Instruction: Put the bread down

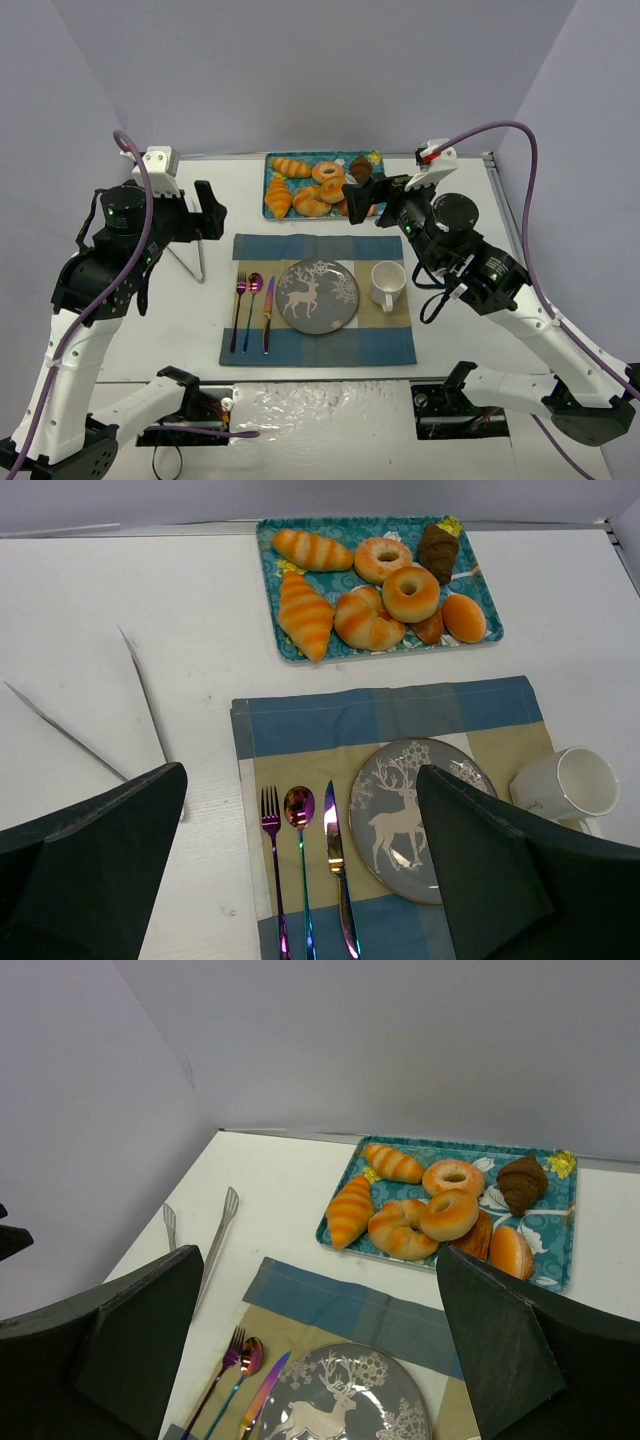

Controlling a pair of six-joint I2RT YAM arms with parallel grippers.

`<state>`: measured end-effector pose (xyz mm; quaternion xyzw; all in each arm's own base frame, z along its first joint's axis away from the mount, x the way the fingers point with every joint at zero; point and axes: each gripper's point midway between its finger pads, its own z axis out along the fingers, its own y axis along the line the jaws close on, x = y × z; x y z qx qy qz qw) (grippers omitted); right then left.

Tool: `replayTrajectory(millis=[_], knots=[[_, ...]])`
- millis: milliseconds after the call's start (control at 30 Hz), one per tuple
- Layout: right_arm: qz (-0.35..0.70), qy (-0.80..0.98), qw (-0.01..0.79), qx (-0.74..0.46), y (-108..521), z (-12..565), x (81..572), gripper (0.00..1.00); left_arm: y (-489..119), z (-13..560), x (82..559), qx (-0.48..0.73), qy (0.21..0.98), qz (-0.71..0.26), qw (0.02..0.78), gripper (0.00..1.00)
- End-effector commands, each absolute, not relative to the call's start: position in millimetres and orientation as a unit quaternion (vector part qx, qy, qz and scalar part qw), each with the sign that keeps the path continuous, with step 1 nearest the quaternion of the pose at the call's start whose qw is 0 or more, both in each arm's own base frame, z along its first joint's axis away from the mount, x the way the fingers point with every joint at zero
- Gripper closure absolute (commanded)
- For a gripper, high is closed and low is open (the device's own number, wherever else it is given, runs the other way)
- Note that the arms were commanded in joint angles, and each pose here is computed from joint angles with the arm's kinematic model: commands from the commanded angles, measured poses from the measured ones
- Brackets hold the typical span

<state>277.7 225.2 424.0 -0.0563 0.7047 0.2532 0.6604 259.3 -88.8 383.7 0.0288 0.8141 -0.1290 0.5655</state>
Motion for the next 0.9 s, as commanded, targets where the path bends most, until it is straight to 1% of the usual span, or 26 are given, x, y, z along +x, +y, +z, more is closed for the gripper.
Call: replayTrajectory(millis=[0, 300, 433, 533, 867], knots=[[0.273, 0.673, 0.686, -0.035, 222, 448, 277, 0.0, -90, 411, 257, 0.028, 0.789, -0.143, 0.597, 0.03], [0.269, 0.676, 0.685, -0.034, 220, 443, 277, 0.0, -87, 408, 256, 0.027, 0.792, -0.134, 0.595, 0.03], [0.265, 0.681, 0.682, -0.028, 219, 435, 277, 0.0, -72, 394, 260, -0.01, 0.802, -0.1, 0.589, 0.03], [0.264, 0.685, 0.678, -0.024, 215, 427, 275, 0.0, -53, 369, 268, -0.059, 0.812, -0.054, 0.578, 0.03], [0.267, 0.699, 0.663, -0.017, 226, 401, 282, 0.0, -14, 283, 294, -0.19, 0.834, 0.052, 0.515, 0.03]])
